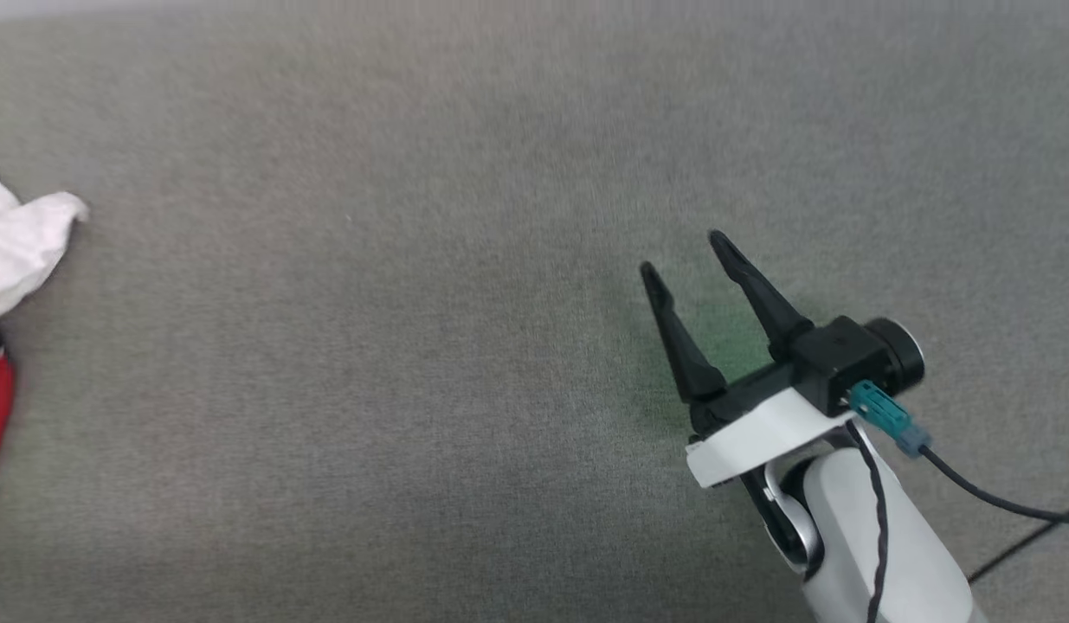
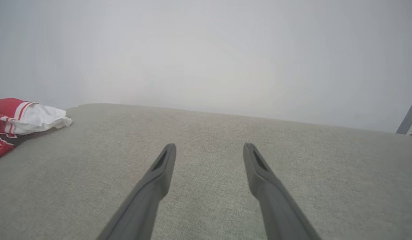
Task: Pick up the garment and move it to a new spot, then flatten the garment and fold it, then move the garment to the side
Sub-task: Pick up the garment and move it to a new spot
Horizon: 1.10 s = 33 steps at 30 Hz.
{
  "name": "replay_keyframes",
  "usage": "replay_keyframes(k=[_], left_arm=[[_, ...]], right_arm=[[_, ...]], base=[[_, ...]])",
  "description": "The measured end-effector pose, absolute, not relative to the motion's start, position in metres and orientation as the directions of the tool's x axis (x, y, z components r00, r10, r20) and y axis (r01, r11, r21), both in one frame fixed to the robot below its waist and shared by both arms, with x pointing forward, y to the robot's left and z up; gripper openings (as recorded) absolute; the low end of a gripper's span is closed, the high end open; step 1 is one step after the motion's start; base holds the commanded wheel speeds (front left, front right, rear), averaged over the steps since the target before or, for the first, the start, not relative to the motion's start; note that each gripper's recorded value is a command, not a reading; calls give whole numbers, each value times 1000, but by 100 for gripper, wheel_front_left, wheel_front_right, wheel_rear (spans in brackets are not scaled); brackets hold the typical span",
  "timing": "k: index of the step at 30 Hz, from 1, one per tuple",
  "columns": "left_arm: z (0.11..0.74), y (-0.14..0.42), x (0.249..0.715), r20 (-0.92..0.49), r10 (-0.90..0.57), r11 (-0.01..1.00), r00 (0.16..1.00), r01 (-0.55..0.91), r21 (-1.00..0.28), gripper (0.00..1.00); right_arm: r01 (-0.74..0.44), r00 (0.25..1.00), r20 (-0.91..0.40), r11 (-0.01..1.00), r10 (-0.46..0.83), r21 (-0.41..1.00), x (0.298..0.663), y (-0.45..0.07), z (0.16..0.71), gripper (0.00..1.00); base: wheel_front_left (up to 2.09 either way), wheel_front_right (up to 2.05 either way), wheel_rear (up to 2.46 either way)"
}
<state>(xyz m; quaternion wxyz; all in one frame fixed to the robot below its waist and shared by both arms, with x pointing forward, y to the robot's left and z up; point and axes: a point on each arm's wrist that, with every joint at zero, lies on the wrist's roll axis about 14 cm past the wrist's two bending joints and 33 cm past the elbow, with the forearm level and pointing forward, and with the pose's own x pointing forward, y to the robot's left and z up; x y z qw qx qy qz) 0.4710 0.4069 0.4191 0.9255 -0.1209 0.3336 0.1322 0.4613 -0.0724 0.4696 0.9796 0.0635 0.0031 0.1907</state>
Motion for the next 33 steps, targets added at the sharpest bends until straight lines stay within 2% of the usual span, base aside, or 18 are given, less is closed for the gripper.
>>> replay_keyframes(k=[3, 7, 10, 13, 19, 23, 28, 33], left_arm=[[457, 394, 486, -560, 123, 955, 819, -252, -159, 0], [496, 346, 501, -482, -27, 977, 876, -78, -198, 0], [521, 303, 507, -445, -165, 974, 880, 74, -216, 0], [533, 254, 509, -436, -313, 945, 844, 229, -234, 0], [533, 139, 497, -427, -603, 797, 674, 534, -282, 0], [521, 63, 480, -418, -748, 655, 517, 675, -338, 0], [492, -1, 468, -448, -823, 530, 350, 757, -383, 0], [443, -37, 460, -534, -820, 468, 204, 777, -420, 0]], right_arm=[[-364, 931, 37, 921, 362, 137, 455, -75, 480, 100], [-342, 940, 68, 928, 335, 151, 447, -83, 495, 100], [-317, 948, 82, 935, 307, 157, 441, -92, 501, 100], [-274, 960, 96, 947, 261, 165, 438, -108, 507, 100], [-159, 984, 112, 970, 140, 186, 427, -151, 513, 100], [-78, 992, 115, 978, 56, 193, 418, -180, 515, 100], [24, 992, 120, 978, -50, 206, 405, -215, 518, 100], [119, 984, 102, 967, -145, 226, 389, -245, 515, 100]], base=[[0, 0, 0], [0, 0, 0], [0, 0, 0], [0, 0, 0], [0, 0, 0], [0, 0, 0], [0, 0, 0], [0, 0, 0]])
